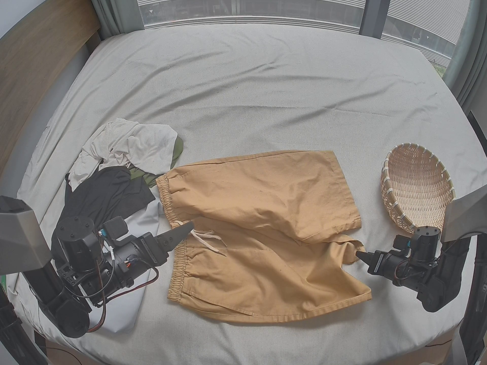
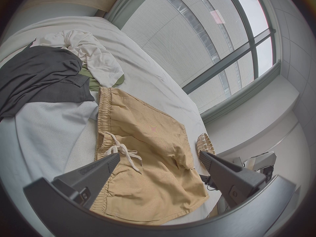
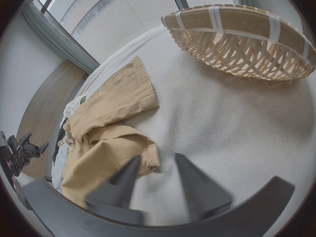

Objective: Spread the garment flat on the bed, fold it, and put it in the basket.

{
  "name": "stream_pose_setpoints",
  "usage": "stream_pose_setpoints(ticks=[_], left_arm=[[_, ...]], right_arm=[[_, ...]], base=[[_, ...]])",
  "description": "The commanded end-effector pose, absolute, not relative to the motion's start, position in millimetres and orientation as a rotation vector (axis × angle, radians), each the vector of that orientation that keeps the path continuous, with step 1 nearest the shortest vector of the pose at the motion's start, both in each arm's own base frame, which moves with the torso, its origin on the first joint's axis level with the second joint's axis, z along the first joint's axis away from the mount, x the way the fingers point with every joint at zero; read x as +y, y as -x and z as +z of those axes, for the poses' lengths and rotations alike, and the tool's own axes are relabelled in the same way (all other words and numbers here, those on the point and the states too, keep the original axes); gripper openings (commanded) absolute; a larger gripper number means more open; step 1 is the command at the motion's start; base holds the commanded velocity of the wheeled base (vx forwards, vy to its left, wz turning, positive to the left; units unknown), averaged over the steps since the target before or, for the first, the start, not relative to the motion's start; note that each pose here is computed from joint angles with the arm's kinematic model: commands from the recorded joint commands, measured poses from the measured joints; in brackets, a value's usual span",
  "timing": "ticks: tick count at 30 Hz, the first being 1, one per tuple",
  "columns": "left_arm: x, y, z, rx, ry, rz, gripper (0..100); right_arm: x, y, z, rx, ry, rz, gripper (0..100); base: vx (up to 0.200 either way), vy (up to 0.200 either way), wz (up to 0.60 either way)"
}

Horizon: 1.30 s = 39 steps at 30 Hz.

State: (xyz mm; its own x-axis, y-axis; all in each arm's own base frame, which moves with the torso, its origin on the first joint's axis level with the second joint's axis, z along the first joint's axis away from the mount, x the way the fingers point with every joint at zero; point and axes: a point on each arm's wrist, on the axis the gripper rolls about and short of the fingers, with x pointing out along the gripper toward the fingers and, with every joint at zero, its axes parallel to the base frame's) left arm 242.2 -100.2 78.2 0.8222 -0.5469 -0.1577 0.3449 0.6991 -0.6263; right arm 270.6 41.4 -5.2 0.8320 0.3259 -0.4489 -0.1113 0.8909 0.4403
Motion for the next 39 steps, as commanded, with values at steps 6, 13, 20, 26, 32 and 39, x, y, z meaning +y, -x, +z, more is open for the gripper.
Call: stream_pose_setpoints(ticks=[6, 13, 20, 26, 32, 39], left_arm=[[-100, -242, 78, 0.349, 0.620, -0.508, 100], [-100, -241, 78, 0.352, 0.619, -0.507, 100], [-99, -241, 76, 0.360, 0.617, -0.499, 100], [-93, -243, 72, 0.360, 0.616, -0.454, 100], [-90, -238, 65, 0.402, 0.610, -0.436, 100], [-85, -229, 43, 0.514, 0.599, -0.387, 100]], right_arm=[[39, -275, 6, 0.484, -0.413, 0.236, 0], [26, -272, 44, 0.343, -0.411, 0.221, 0], [24, -283, 52, 0.286, -0.405, 0.225, 0], [25, -297, 59, 0.231, -0.399, 0.237, 0], [26, -312, 43, 0.253, -0.394, 0.232, 0], [31, -308, 46, 0.251, -0.384, 0.250, 100]], base=[[0.000, 0.000, 0.00], [0.000, 0.000, 0.00], [0.000, 0.000, 0.00], [0.000, 0.000, 0.00], [0.000, 0.000, 0.00], [0.000, 0.000, 0.00]])
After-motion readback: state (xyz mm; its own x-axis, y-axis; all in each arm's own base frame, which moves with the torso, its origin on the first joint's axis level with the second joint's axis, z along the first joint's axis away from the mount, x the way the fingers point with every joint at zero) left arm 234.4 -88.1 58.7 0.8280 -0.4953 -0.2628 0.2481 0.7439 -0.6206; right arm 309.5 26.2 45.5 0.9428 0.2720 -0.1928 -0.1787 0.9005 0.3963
